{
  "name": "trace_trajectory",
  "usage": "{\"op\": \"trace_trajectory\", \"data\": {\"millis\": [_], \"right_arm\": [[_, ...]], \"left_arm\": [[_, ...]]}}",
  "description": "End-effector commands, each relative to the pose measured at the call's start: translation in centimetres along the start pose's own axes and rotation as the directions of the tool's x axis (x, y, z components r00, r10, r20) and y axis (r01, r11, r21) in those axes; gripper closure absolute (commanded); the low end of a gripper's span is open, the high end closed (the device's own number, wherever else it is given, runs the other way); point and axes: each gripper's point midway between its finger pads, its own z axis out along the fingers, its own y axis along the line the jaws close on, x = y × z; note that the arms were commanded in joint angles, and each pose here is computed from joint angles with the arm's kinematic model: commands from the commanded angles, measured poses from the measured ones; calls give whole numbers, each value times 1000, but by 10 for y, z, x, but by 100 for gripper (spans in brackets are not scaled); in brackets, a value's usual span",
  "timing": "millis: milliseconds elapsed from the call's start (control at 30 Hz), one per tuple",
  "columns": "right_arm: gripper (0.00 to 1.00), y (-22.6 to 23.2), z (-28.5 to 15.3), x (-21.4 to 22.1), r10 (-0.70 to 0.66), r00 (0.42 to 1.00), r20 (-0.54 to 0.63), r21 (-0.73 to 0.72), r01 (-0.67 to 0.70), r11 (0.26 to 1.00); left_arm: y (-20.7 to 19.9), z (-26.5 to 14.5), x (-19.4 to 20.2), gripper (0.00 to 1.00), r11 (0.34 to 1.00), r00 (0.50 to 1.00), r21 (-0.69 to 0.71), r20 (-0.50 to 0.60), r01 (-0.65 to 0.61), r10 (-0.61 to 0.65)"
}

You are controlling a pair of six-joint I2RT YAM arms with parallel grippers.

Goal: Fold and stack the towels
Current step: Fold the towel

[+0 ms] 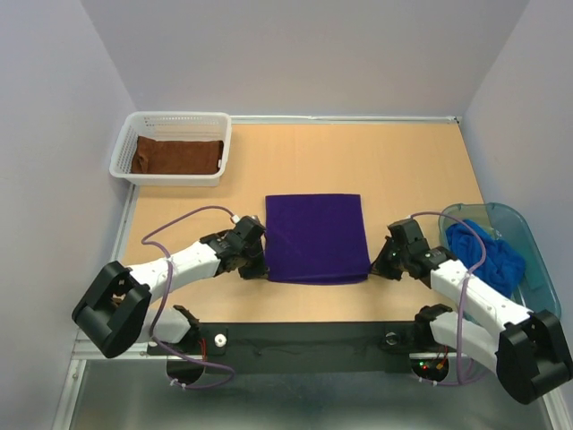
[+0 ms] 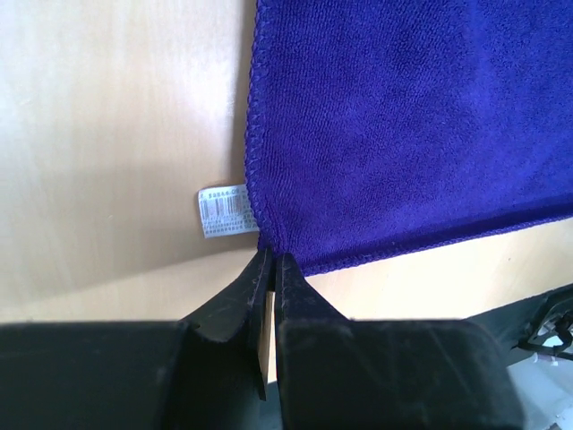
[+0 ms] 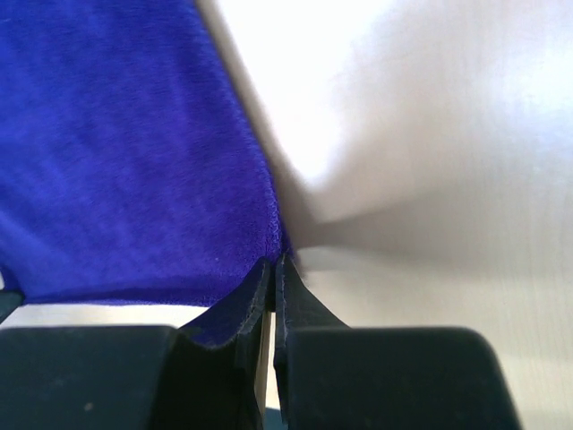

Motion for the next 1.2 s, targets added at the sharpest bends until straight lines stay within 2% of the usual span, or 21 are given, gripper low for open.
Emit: {"op": "trace_trajectory", "data": {"millis": [0, 333, 400, 433, 567, 700, 767, 800, 833, 900, 933, 1000, 1033, 1100, 1167], "right_arm": [[93, 22, -13, -8, -16, 1000, 13, -97, 17, 995], [92, 35, -31, 9, -72, 995, -73, -179, 58, 982], [88, 37, -32, 23, -121, 982, -144, -221, 87, 971], [87, 32, -28, 37, -152, 965, -215, -225, 102, 969], [85, 13, -17, 59, -157, 937, -311, -180, 104, 978], [82, 8, -15, 57, -136, 944, -302, -147, 95, 985], [78, 7, -15, 60, -132, 939, -318, -143, 91, 986], [73, 6, -16, 61, -134, 936, -325, -141, 92, 986], [63, 9, -17, 59, -145, 937, -318, -151, 101, 983], [51, 17, -23, 50, -162, 945, -284, -175, 115, 978], [48, 20, -25, 45, -167, 951, -258, -179, 123, 976], [43, 28, -31, 33, -178, 961, -211, -190, 138, 972], [43, 31, -33, 25, -199, 964, -178, -192, 164, 968], [42, 40, -38, 0, -221, 971, -90, -159, 205, 966], [43, 47, -39, -23, -254, 967, -24, -121, 250, 961]], "left_arm": [[4, -16, -9, 100, 999, 999, -40, 43, 2, 0], [11, -14, -5, 100, 998, 1000, -69, 31, 0, 2], [16, -10, -3, 100, 997, 1000, -80, 28, 3, -1], [19, -7, -1, 100, 996, 1000, -91, 22, 6, -5], [25, 1, 5, 100, 993, 1000, -115, -4, 5, -5], [29, 1, 6, 100, 991, 1000, -131, -4, 3, -3], [31, 0, 6, 95, 990, 1000, -139, -2, 3, -3], [31, 0, 5, 91, 990, 1000, -141, 0, 3, -3], [32, -1, 5, 78, 990, 1000, -143, 4, 3, -2], [31, -5, 1, 63, 989, 1000, -147, 22, 2, 2], [33, -6, -2, 49, 988, 999, -157, 37, 2, 4], [31, -15, -9, 36, 987, 998, -159, 64, -4, 15], [30, -18, -12, 22, 987, 997, -160, 76, -8, 20], [27, -31, -20, 15, 987, 993, -159, 113, -20, 38], [21, -45, -31, 13, 987, 987, -158, 149, -33, 57]]}}
